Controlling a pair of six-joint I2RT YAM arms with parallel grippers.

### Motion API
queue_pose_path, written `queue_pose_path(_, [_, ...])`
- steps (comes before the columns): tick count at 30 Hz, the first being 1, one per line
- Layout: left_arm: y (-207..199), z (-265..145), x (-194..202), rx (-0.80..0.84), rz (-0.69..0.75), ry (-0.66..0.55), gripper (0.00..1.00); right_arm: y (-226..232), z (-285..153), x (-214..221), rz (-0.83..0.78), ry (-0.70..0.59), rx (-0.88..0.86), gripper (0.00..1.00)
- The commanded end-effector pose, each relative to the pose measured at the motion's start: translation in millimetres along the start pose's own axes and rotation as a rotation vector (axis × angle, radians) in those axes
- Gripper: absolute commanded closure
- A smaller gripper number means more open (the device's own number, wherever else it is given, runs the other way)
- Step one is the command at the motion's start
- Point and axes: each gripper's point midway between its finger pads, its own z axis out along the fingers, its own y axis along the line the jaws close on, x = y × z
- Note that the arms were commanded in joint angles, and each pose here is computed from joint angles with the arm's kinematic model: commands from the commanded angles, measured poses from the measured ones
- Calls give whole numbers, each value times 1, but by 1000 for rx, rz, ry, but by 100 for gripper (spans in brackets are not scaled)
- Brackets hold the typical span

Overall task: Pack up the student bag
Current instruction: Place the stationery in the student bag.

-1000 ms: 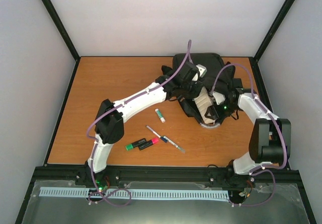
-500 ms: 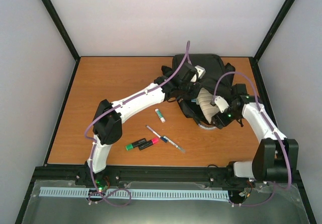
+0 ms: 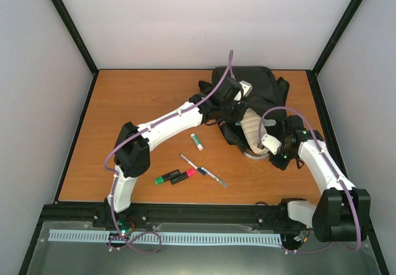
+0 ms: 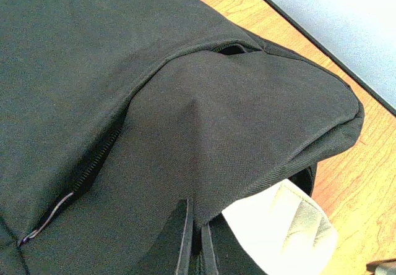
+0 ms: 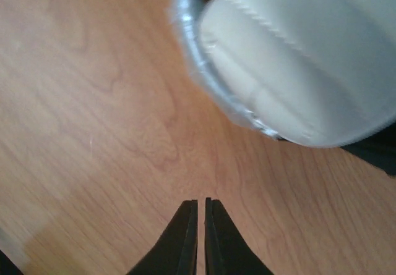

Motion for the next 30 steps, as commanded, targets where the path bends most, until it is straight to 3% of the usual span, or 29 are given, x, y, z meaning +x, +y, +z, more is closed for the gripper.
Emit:
queue_pose_path(1, [-9,-39,-48,46,-19,-140,99,5,10,1,-129,18,7,96])
queue_pose_path(12, [-15,-43,-49,79,-18,-132,99,-21,26,-37,-155,-76,84,94])
queue_pose_path(30, [-20,-51,-49,103,-23,-107,99,-79,37,-111,-139,-366,292,86])
